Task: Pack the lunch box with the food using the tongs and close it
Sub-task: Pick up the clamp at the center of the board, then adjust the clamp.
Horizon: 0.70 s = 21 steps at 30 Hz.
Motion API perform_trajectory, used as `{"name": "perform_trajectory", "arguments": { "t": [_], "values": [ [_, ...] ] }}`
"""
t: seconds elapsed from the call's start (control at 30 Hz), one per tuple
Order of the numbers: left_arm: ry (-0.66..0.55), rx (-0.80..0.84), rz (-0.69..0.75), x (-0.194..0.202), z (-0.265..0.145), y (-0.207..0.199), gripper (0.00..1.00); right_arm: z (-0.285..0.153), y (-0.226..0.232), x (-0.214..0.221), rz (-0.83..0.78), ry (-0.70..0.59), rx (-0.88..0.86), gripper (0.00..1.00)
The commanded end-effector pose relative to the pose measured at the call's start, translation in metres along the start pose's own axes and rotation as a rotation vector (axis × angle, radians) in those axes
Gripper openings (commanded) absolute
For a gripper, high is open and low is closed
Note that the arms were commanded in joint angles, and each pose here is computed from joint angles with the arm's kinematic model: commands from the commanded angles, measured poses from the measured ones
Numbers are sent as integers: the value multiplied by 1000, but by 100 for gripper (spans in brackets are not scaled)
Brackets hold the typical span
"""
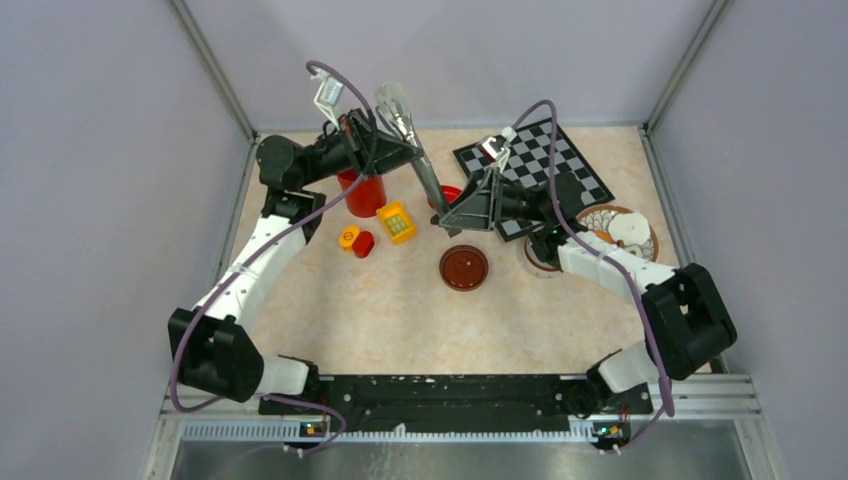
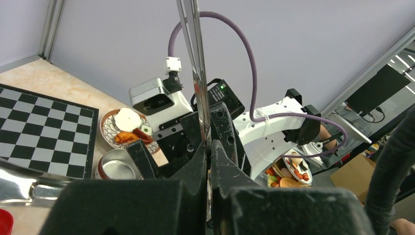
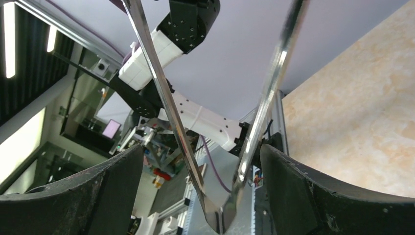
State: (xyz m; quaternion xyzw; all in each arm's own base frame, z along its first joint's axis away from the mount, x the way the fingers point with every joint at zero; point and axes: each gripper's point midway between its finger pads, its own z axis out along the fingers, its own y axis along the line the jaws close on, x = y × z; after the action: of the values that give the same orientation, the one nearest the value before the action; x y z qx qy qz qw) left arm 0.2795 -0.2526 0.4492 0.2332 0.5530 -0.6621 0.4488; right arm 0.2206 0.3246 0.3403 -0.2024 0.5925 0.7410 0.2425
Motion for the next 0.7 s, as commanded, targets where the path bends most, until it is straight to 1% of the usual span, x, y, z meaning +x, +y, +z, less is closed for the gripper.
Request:
{"name": "perform_trajectory", "arguments": {
  "t": [0.0,0.1,0.23,0.37,0.67],
  "values": [
    [-43,35,59,-10,-2,-18,0,20,41,-12,-66,-16,-119,84],
    [-54,23,38,-9,-2,-13,0,24,42,-20,-52,-51,-114,78],
    [-62,5,7,-8,-3,-7,0,29,37,-33,-50,-91,-77,74],
    [-62,-24,-17,-6,-3,0,0,33,28,-41,-27,-112,-36,67],
    [-60,-74,-55,1,-5,14,0,34,22,-44,-9,-137,-20,65]
  ]
}}
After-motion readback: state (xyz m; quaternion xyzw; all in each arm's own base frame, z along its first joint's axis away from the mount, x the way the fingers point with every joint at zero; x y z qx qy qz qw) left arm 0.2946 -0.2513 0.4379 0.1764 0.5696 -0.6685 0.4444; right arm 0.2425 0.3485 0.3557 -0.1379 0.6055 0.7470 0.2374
